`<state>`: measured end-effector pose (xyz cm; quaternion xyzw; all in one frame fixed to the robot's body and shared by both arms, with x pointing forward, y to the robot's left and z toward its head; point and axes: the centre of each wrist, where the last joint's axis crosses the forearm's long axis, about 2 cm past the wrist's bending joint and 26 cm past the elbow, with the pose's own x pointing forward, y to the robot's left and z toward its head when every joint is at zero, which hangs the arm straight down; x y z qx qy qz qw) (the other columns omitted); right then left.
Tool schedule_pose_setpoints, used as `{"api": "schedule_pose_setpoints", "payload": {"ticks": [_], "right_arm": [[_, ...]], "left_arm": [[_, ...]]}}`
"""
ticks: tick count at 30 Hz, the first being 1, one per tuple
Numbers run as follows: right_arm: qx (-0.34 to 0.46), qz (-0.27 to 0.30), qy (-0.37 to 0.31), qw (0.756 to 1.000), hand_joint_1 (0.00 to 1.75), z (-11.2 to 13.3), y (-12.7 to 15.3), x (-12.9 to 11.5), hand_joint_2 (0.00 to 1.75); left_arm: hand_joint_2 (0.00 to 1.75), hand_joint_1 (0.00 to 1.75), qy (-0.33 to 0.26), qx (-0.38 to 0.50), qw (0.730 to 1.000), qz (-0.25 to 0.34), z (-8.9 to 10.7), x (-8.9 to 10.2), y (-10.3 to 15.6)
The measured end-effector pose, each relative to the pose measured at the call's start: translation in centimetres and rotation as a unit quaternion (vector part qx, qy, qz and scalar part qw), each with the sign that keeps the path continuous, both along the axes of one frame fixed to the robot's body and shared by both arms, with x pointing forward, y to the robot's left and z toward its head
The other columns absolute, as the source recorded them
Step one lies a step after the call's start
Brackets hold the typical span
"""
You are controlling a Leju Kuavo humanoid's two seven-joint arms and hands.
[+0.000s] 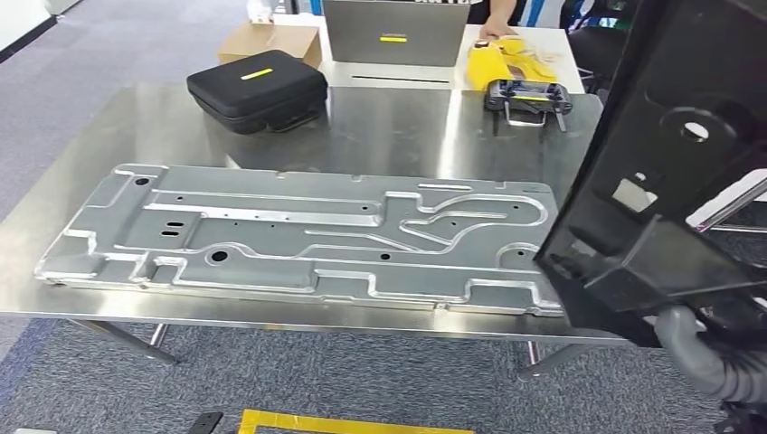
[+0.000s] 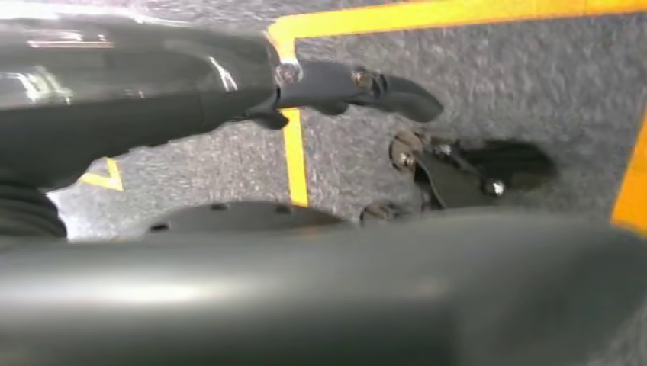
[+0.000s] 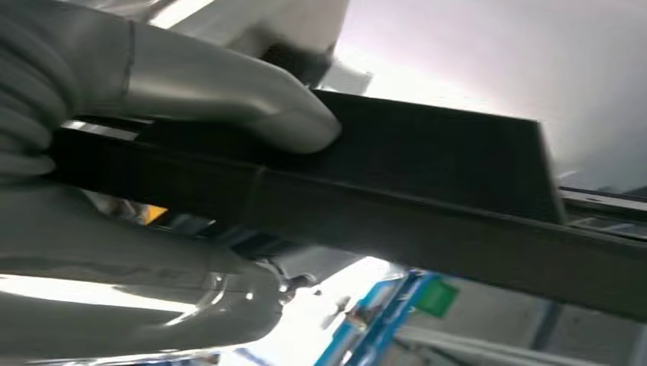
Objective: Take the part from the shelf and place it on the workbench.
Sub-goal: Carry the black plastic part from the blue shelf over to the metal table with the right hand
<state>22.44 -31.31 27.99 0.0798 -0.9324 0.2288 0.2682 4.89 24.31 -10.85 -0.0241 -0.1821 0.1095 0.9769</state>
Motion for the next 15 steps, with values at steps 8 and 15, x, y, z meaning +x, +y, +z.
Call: {"api": "schedule_pose_setpoints", "payload": {"ticks": [8,15], "right_arm": [[-0.058,-0.15,-0.023,0.987,1.75,1.6,-3.0,1.3,1.75],[-0.095,-0.228,-0.002,0.969,1.75,1.3,-4.1,2.5,1.75]], "left_arm": [[1.75,0.0,-0.002,-0.001,1.0,-0.005,0.0,0.2,0.0],[1.75,0.0,-0.002,-0.002,1.0,-0.01,0.0,0.2,0.0]]}}
